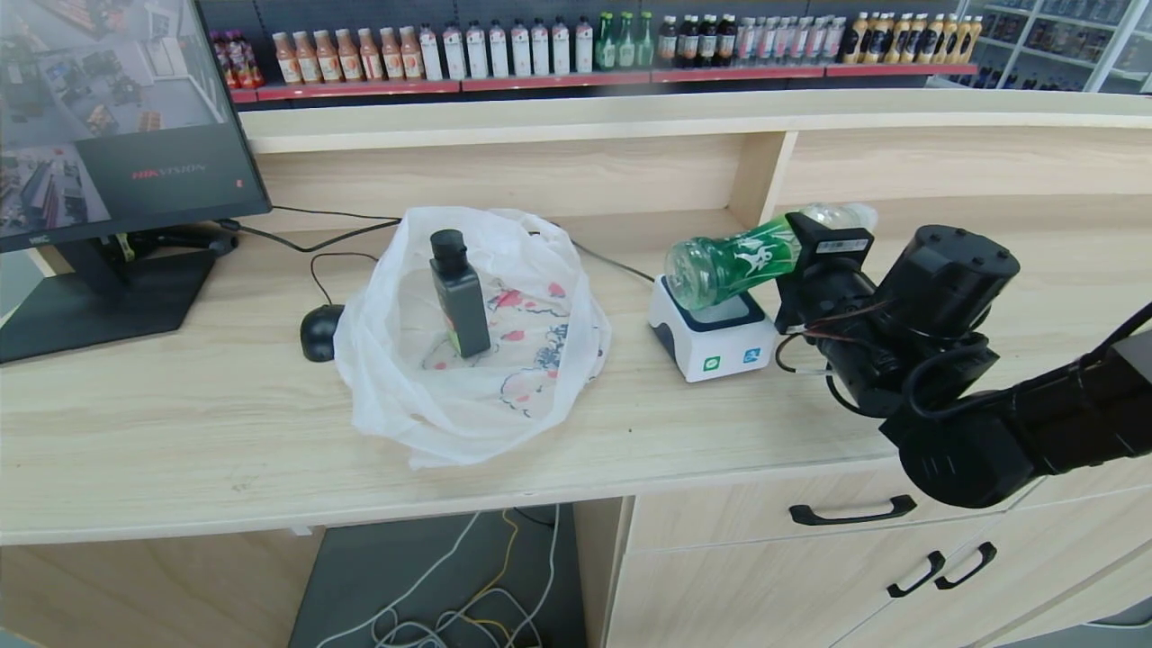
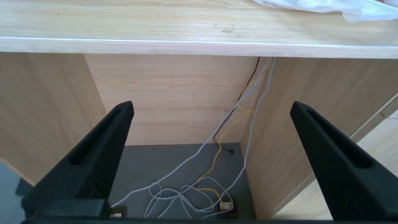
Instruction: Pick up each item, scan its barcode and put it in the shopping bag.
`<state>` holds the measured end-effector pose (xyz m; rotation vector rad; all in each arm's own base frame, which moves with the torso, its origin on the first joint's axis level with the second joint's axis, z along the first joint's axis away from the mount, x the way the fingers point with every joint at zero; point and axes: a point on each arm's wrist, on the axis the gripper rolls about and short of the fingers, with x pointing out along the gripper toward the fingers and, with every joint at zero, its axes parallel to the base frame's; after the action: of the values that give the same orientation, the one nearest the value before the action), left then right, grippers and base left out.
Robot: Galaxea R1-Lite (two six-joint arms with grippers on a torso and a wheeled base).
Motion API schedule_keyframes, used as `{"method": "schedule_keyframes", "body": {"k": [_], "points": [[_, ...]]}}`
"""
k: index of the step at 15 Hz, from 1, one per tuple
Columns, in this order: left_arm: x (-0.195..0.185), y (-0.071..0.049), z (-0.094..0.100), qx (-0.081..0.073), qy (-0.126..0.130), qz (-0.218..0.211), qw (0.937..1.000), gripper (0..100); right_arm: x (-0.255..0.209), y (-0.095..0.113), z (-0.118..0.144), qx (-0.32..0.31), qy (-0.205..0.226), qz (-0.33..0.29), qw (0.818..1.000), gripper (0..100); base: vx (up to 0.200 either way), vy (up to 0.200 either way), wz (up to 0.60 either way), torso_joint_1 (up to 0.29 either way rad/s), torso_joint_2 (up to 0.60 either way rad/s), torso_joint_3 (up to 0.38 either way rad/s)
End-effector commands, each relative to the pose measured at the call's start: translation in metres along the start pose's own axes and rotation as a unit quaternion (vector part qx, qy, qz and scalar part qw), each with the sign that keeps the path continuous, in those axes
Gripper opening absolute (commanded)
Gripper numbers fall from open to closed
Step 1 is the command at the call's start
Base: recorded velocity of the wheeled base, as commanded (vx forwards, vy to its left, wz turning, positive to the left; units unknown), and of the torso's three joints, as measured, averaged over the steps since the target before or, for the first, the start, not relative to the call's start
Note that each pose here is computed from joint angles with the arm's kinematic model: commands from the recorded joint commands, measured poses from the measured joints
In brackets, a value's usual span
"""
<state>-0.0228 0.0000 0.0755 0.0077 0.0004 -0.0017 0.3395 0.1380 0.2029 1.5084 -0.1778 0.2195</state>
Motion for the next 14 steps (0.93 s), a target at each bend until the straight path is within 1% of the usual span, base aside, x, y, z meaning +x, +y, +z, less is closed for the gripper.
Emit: {"method": "schedule_keyframes", "body": {"k": [1, 2, 3, 6, 8, 11, 13, 14], "points": [[0.000, 0.000, 0.000, 0.000, 0.001, 0.000, 1.0000, 100, -0.002, 0.008, 0.001, 0.003, 0.000, 0.010, 1.000, 0, 0.000, 0.000, 0.00, 0.000, 0.00, 0.000], [0.000, 0.000, 0.000, 0.000, 0.001, 0.000, 1.0000, 100, -0.002, 0.016, 0.003, 0.002, -0.001, 0.021, 1.000, 0, 0.000, 0.000, 0.00, 0.000, 0.00, 0.000], [0.000, 0.000, 0.000, 0.000, 0.001, 0.000, 1.0000, 100, -0.002, 0.019, 0.003, 0.001, -0.001, 0.024, 1.000, 0, 0.000, 0.000, 0.00, 0.000, 0.00, 0.000], [0.000, 0.000, 0.000, 0.000, 0.000, 0.000, 1.0000, 100, -0.008, 0.038, 0.007, -0.033, -0.005, 0.047, 0.998, 0, 0.000, 0.000, 0.00, 0.000, 0.00, 0.000], [0.000, 0.000, 0.000, 0.000, 0.001, 0.000, 1.0000, 100, -0.016, 0.062, 0.009, -0.065, 0.006, 0.079, 0.995, 0, 0.000, 0.000, 0.00, 0.000, 0.00, 0.000], [0.000, 0.000, 0.000, 0.000, 0.000, 0.000, 1.0000, 100, -0.026, 0.080, 0.013, -0.120, 0.009, 0.083, 0.989, 0, 0.000, 0.000, 0.00, 0.000, 0.00, 0.000], [0.000, 0.000, 0.000, 0.000, 0.001, 0.000, 1.0000, 100, -0.038, 0.096, 0.005, -0.155, 0.022, 0.104, 0.982, 0, 0.000, 0.000, 0.00, 0.000, 0.00, 0.000], [0.000, 0.000, 0.000, 0.000, 0.001, 0.000, 1.0000, 100, -0.046, 0.104, -0.003, -0.188, 0.030, 0.117, 0.975, 0, 0.000, 0.000, 0.00, 0.000, 0.00, 0.000]]}}
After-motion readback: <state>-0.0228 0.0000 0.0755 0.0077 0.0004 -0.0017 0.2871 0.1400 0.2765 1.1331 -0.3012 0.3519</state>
